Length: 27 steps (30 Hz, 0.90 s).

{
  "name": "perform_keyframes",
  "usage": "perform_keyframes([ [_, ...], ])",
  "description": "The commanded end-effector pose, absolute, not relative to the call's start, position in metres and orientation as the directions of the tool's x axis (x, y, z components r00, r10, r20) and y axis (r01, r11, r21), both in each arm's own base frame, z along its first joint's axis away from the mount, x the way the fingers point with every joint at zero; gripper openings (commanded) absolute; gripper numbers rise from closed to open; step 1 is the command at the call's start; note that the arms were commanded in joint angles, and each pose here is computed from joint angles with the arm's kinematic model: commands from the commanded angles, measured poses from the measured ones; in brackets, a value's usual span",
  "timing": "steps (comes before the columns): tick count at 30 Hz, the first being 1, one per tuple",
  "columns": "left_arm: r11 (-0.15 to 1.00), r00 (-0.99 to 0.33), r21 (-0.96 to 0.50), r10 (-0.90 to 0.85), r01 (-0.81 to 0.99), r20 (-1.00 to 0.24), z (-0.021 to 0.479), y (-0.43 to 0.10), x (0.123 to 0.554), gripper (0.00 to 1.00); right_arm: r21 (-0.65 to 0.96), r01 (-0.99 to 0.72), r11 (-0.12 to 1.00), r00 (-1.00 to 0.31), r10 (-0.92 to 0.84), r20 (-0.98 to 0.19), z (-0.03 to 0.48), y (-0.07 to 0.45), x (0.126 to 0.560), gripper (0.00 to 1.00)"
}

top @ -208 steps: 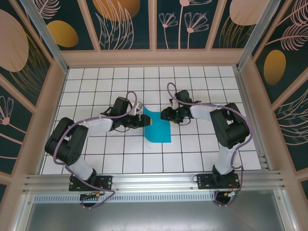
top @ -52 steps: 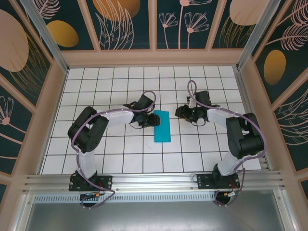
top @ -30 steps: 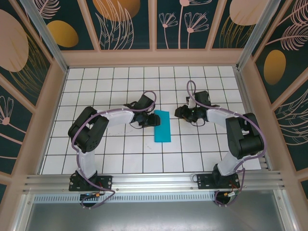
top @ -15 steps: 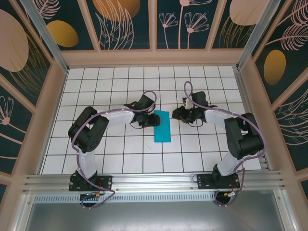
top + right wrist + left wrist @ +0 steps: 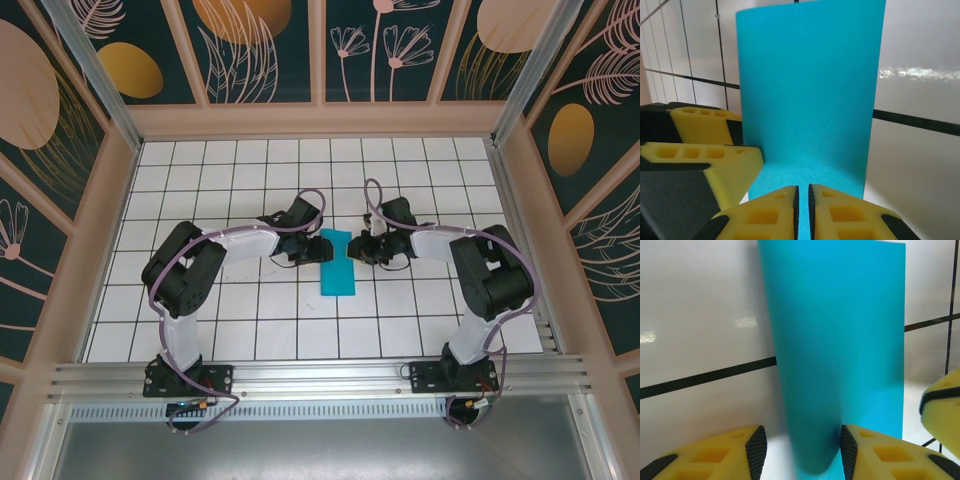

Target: Fold a paper plane with a square sheet of paper (fold left side to right side)

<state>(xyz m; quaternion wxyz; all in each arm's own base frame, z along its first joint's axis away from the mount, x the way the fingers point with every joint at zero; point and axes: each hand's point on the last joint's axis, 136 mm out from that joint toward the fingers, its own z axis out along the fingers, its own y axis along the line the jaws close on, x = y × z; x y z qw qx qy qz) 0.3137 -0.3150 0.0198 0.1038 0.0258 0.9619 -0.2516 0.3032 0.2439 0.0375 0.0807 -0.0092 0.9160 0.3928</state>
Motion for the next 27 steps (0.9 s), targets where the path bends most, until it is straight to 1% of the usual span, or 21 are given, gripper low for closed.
perform_keyframes([
  [1,0.903,-0.988,-0.419,0.038,0.099,-0.150,-0.012,-0.308,0.297,0.47,0.705,-0.089,0.704,-0.987,0.031,-0.155,0.035,0.249,0.307,0.16],
  [5,0.903,-0.988,-0.418,0.038,0.098,-0.150,-0.012,-0.308,0.297,0.47,0.691,-0.083,0.718,-0.990,0.020,-0.140,0.028,0.250,0.304,0.16],
  [16,0.893,-0.984,-0.437,0.032,0.106,-0.174,-0.002,-0.310,0.300,0.48,0.591,-0.028,0.806,-0.998,0.013,-0.066,-0.002,0.235,0.294,0.16],
  [22,0.901,-0.968,-0.416,0.014,0.121,-0.251,0.029,-0.303,0.313,0.53,0.561,-0.017,0.828,-0.999,0.011,-0.046,-0.012,0.229,0.288,0.16],
  [27,0.863,-0.956,-0.490,-0.034,0.119,-0.292,0.064,-0.300,0.319,0.56,0.558,-0.013,0.830,-0.999,0.009,-0.036,-0.016,0.229,0.286,0.15],
])
